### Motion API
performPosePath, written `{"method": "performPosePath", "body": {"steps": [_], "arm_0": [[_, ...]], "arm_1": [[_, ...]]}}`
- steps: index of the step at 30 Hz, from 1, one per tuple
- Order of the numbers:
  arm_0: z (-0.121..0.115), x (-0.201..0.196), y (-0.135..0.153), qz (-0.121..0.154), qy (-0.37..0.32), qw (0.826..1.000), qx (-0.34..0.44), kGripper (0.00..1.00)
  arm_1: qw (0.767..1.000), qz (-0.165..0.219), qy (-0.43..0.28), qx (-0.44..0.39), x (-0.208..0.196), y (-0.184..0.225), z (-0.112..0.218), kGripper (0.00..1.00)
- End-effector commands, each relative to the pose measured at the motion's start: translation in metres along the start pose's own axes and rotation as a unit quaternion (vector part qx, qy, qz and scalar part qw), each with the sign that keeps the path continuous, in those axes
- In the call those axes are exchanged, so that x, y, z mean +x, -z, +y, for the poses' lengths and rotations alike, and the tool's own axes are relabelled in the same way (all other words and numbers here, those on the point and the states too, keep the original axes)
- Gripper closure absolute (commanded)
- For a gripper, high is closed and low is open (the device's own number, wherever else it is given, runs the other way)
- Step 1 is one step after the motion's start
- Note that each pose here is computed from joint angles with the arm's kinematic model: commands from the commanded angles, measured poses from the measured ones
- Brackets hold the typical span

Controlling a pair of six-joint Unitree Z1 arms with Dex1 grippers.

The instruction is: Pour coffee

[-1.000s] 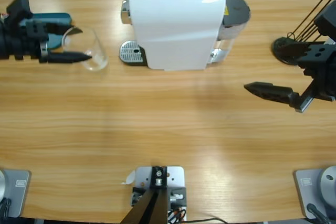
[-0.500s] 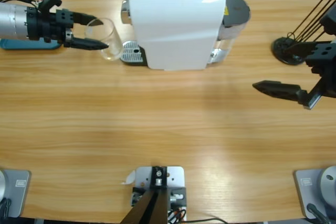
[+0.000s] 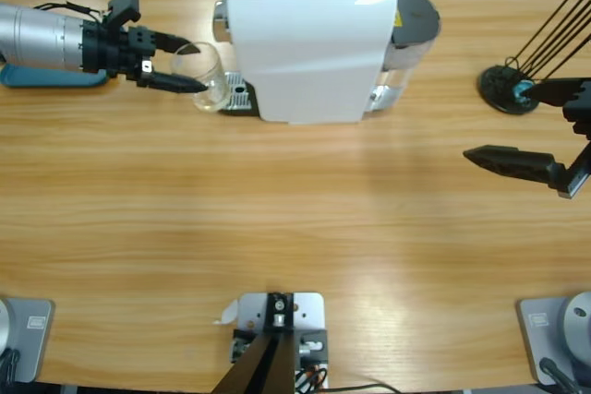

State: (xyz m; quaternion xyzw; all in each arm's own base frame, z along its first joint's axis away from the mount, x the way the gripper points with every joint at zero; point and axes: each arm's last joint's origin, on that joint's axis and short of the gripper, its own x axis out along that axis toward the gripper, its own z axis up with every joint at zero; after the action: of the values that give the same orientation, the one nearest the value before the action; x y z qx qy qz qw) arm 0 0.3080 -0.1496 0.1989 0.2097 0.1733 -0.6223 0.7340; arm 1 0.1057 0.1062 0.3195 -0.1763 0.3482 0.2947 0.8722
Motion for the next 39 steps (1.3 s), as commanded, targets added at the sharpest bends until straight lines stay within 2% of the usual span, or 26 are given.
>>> {"method": "performPosePath", "body": {"steps": [1, 9, 20, 39], "arm_0": [[0.006, 0.024, -0.001, 0.011, 0.006, 1.000, 0.015, 1.000], [0.016, 0.035, -0.007, 0.017, -0.006, 1.000, 0.017, 1.000], [0.009, 0.041, -0.008, 0.034, -0.009, 0.999, 0.022, 1.000], [-0.004, 0.041, -0.008, 0.036, 0.006, 0.999, 0.020, 1.000]], "arm_1": [[1.000, 0.008, -0.003, -0.003, -0.001, 0.007, -0.002, 0.000], [1.000, 0.010, -0.007, -0.003, 0.005, 0.005, -0.001, 0.000], [1.000, 0.008, -0.009, -0.003, 0.012, 0.001, 0.001, 0.000], [1.000, 0.009, -0.005, -0.001, 0.013, 0.001, 0.000, 0.000]]}}
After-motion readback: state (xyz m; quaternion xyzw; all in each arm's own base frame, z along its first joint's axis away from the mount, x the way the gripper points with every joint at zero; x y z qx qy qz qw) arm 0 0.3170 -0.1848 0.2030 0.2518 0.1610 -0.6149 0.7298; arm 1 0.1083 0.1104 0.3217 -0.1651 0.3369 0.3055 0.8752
